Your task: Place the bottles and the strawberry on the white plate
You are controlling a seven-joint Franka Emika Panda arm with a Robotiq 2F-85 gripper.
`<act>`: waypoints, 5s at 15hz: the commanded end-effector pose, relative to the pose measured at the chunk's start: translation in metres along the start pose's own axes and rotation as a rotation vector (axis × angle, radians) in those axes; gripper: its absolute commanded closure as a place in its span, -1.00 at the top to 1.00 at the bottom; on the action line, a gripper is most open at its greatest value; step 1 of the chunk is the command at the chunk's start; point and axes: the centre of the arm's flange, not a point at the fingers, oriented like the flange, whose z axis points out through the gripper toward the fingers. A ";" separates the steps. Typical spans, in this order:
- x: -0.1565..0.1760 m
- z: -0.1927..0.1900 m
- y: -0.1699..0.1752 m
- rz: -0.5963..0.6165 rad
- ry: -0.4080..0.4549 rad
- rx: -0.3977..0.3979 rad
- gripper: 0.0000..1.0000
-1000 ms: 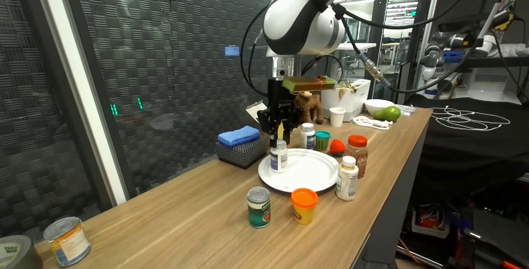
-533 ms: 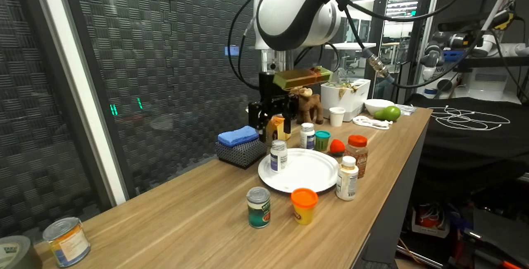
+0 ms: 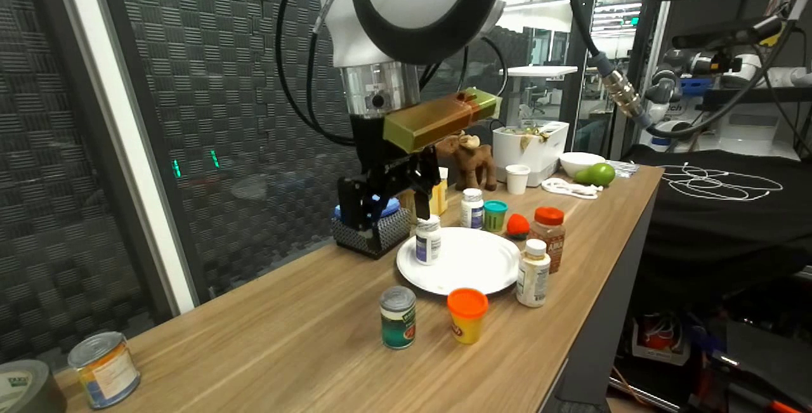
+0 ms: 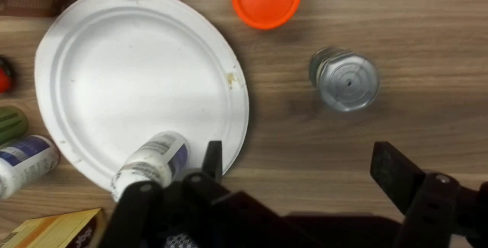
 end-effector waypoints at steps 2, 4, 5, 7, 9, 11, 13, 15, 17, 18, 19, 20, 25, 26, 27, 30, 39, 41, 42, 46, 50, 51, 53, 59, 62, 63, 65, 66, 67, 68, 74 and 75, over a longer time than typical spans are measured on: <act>-0.014 0.024 -0.020 -0.083 -0.067 0.025 1.00; -0.017 0.034 -0.024 -0.113 -0.094 0.036 1.00; -0.018 0.038 -0.026 -0.131 -0.103 0.047 1.00; -0.020 0.042 -0.030 -0.172 -0.115 0.077 1.00; -0.021 0.045 -0.036 -0.208 -0.127 0.100 1.00; -0.020 0.049 -0.038 -0.223 -0.141 0.099 1.00; -0.019 0.054 -0.037 -0.232 -0.147 0.093 1.00; -0.017 0.060 -0.037 -0.247 -0.142 0.078 1.00; -0.016 0.067 -0.038 -0.278 -0.137 0.072 1.00; -0.015 0.069 -0.039 -0.291 -0.128 0.068 1.00; -0.015 0.070 -0.040 -0.301 -0.118 0.064 0.50; -0.015 0.070 -0.041 -0.311 -0.107 0.054 0.48; -0.012 0.064 -0.042 -0.345 -0.045 0.011 -0.30; -0.013 0.063 -0.042 -0.351 -0.036 0.002 -0.43; -0.014 0.059 -0.041 -0.355 -0.023 -0.008 -0.58; -0.021 0.035 -0.035 -0.339 0.012 0.010 -0.64; -0.026 0.024 0.055 -0.069 0.046 -0.021 -0.64; -0.020 0.038 0.071 -0.028 0.028 -0.021 -0.64; -0.018 0.044 0.079 -0.014 0.023 -0.027 -0.64; -0.007 0.058 0.091 0.010 0.010 -0.009 -0.64; 0.004 0.068 0.090 0.008 -0.005 0.010 -0.64; 0.006 0.070 0.090 0.010 -0.006 0.012 -0.64; 0.012 0.075 0.089 0.018 -0.008 0.014 -0.64; 0.028 0.078 0.087 0.019 -0.005 0.025 -0.64; 0.028 0.079 0.083 0.013 -0.017 0.042 0.34; 0.025 0.077 0.080 0.009 -0.021 0.042 0.40; 0.013 0.071 0.076 0.001 -0.033 0.037 0.69; 0.006 0.066 0.073 0.010 -0.035 0.031 0.83; 0.000 0.062 0.071 0.012 -0.029 0.018 0.96; -0.009 0.055 0.069 0.020 -0.015 0.002 1.00; -0.064 0.032 0.031 -0.024 -0.001 0.027 1.00; -0.071 0.036 0.026 -0.043 -0.015 0.025 1.00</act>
